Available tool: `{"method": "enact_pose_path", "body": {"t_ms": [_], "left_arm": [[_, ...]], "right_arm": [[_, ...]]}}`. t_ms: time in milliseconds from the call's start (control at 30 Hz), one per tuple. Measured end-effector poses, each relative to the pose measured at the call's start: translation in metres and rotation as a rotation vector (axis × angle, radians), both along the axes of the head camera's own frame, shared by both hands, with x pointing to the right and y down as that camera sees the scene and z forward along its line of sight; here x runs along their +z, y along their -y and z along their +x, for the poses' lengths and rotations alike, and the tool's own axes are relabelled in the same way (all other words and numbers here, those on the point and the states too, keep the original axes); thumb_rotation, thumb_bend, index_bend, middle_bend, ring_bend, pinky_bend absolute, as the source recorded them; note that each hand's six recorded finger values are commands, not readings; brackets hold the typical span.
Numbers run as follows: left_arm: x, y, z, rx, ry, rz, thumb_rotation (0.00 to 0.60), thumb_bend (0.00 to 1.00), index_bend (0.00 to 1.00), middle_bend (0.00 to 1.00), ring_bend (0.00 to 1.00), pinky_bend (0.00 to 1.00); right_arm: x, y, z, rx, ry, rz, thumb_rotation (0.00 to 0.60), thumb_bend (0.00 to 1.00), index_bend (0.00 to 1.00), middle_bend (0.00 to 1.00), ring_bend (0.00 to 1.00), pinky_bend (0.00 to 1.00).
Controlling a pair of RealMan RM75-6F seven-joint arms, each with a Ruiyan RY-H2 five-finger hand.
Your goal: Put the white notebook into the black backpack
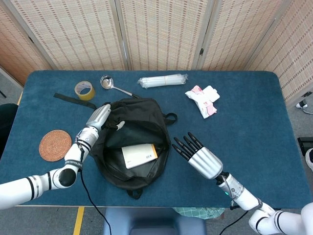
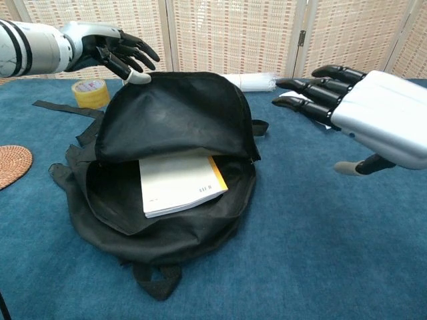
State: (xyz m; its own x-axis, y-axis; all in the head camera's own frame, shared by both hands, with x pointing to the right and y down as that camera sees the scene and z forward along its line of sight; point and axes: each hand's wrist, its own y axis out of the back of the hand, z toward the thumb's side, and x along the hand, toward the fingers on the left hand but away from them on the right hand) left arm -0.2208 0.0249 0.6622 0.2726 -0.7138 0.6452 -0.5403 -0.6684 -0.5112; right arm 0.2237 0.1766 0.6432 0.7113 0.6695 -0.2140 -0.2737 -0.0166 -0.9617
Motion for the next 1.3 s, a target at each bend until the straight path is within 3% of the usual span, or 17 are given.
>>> {"method": "enact_pose_path", "body": {"t_ms": [133,367,500,667,900,1100,1300], "left_arm": [[-0.008,-0.001,-0.012,-0.025,-0.032,0.008,0.600,0.35,0.25,0.23,0.17,0.00],[-0.020,-0.002,-0.031,-0.035,-0.058,0.042,0.600,0.36,0.27,0.23,0.18,0.00],[-0.025,-0.003,-0.048,-0.043,-0.028,0.098,0.600,0.47,0.31,0.23,0.20,0.00],[-0.029,-0.006,-0.079,-0.052,0.053,0.198,0.600,0.55,0.34,0.24,0.22,0.00],[-0.041,-0.035,-0.129,-0.025,0.195,0.334,0.600,0.55,0.36,0.24,0.22,0.00],[-0.049,-0.065,-0.160,-0.013,0.274,0.386,0.600,0.51,0.34,0.24,0.22,0.00],[-0.065,-0.102,-0.185,-0.023,0.337,0.451,0.600,0.48,0.31,0.24,0.20,0.00]], "right_arm": [[-0.009,0.004,0.018,0.052,0.012,0.001,0.600,0.06,0.00,0.06,0.19,0.13],[-0.018,0.009,0.043,0.124,0.019,0.001,0.600,0.06,0.00,0.08,0.20,0.16],[-0.022,0.012,0.054,0.162,0.031,-0.010,0.600,0.06,0.01,0.10,0.25,0.25],[-0.029,0.016,0.072,0.227,0.071,-0.076,0.600,0.05,0.08,0.15,0.31,0.37],[-0.042,0.021,0.122,0.388,0.104,-0.183,0.600,0.06,0.10,0.17,0.31,0.33],[-0.050,0.017,0.154,0.503,0.117,-0.235,0.600,0.08,0.07,0.10,0.21,0.19],[-0.066,0.006,0.193,0.658,0.141,-0.274,0.600,0.10,0.04,0.06,0.17,0.13]]}}
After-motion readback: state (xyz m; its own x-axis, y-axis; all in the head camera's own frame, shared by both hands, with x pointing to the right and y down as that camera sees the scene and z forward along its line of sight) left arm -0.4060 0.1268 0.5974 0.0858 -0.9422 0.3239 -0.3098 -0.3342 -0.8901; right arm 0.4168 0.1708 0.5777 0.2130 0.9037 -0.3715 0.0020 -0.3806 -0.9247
